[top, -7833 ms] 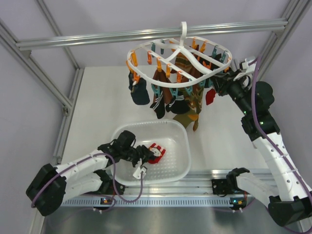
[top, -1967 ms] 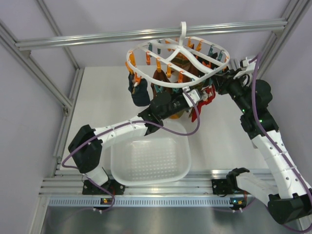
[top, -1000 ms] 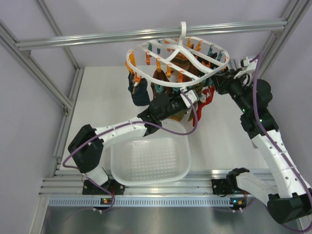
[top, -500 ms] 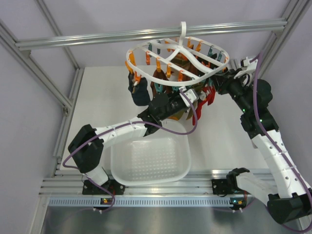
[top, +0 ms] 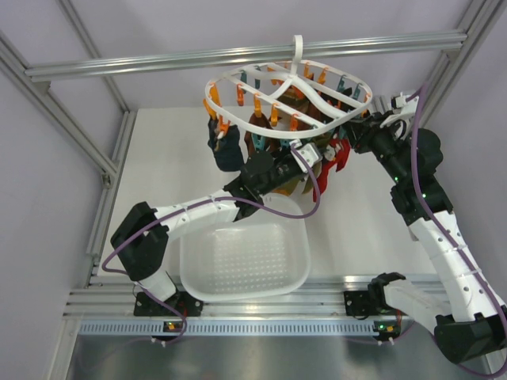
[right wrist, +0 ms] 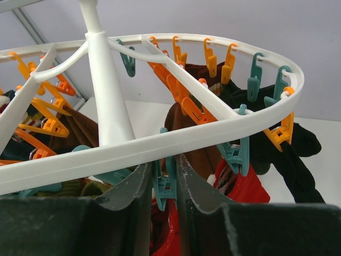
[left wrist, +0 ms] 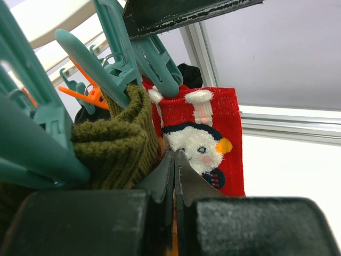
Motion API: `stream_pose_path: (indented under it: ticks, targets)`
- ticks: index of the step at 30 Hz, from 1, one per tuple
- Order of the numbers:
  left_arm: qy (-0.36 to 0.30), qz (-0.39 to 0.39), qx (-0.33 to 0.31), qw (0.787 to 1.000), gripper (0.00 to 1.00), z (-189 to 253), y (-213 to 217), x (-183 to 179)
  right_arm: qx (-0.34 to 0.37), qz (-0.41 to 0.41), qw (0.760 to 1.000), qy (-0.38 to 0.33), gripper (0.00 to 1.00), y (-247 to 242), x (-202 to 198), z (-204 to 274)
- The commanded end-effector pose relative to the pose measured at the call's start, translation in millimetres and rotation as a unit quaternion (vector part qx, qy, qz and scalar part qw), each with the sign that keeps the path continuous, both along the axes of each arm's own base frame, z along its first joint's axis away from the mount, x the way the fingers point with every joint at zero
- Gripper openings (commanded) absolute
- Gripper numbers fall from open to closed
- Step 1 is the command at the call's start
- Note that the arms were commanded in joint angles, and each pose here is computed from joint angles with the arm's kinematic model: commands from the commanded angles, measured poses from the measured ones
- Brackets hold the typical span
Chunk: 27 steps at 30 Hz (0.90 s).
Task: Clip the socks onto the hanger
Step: Clamp the sock onto the hanger.
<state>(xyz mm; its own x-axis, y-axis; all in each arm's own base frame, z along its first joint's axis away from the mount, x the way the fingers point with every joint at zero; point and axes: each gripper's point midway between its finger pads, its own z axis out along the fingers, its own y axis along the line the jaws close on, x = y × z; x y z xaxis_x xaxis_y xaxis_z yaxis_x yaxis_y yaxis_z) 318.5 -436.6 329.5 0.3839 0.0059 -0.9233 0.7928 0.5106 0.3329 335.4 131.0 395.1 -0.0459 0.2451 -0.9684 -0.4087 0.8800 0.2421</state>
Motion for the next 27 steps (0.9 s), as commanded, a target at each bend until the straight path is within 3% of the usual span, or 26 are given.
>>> stream_pose_path:
  ticks: [1,24,25,27]
  targets:
    - [-0.036,0.023,-0.102,0.994,0.00,77,21,6,0.007,0.000,1.000,-0.005,0.00,3,10,5]
    - [-0.067,0.022,-0.143,0.987,0.00,110,17,8,0.039,0.015,0.999,0.010,0.00,8,11,8]
    - [-0.068,0.024,-0.142,0.987,0.00,110,18,9,0.039,0.014,0.999,0.010,0.03,7,11,9]
    - [-0.067,0.024,-0.138,0.988,0.00,106,17,9,0.039,0.013,0.999,0.010,0.18,7,11,10]
